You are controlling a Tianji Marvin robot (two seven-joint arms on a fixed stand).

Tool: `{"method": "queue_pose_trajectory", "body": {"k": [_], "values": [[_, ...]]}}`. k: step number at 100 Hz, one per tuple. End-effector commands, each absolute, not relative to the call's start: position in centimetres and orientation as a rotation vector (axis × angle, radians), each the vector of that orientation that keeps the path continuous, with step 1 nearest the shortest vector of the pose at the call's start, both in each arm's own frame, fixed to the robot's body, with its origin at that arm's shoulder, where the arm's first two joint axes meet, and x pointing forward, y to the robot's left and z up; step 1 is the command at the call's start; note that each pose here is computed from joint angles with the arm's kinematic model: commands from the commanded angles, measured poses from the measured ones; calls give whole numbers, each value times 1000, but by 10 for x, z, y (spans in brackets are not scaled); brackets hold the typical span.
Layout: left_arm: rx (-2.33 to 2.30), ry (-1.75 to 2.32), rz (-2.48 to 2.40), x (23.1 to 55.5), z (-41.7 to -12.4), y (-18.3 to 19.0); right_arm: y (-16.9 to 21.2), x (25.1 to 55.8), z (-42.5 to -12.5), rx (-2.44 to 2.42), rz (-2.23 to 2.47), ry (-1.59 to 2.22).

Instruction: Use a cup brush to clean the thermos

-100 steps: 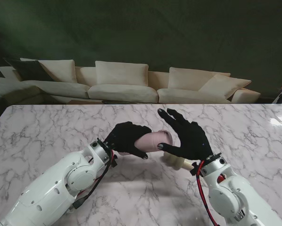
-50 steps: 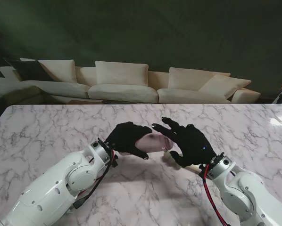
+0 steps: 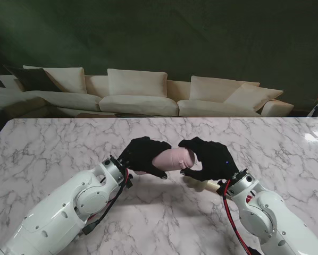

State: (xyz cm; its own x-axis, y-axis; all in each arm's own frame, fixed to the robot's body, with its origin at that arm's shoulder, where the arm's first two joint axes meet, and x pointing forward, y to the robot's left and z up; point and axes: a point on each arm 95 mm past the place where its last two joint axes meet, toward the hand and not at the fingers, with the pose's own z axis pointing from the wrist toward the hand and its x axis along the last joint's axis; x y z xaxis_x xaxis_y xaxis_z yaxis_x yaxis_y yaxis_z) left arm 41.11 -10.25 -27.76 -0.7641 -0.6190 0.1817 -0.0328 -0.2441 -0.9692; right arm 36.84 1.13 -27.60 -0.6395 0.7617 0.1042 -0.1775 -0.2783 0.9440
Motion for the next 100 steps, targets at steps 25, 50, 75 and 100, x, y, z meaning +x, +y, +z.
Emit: {"method": "queue_pose_trajectory", "body": {"k": [25, 50, 75, 100], "values": [[-784, 1637, -2068, 410, -275, -107, 36, 369, -278, 941, 2009, 1239], [-791, 1639, -2064, 410, -276, -107, 40, 363, -278, 979, 1972, 1232], [-798, 1631, -2069, 410, -276, -107, 28, 356, -275, 923, 1925, 1203], [-805, 1603, -2086, 411, -276, -107, 10, 346, -272, 947, 1923, 1117]]}}
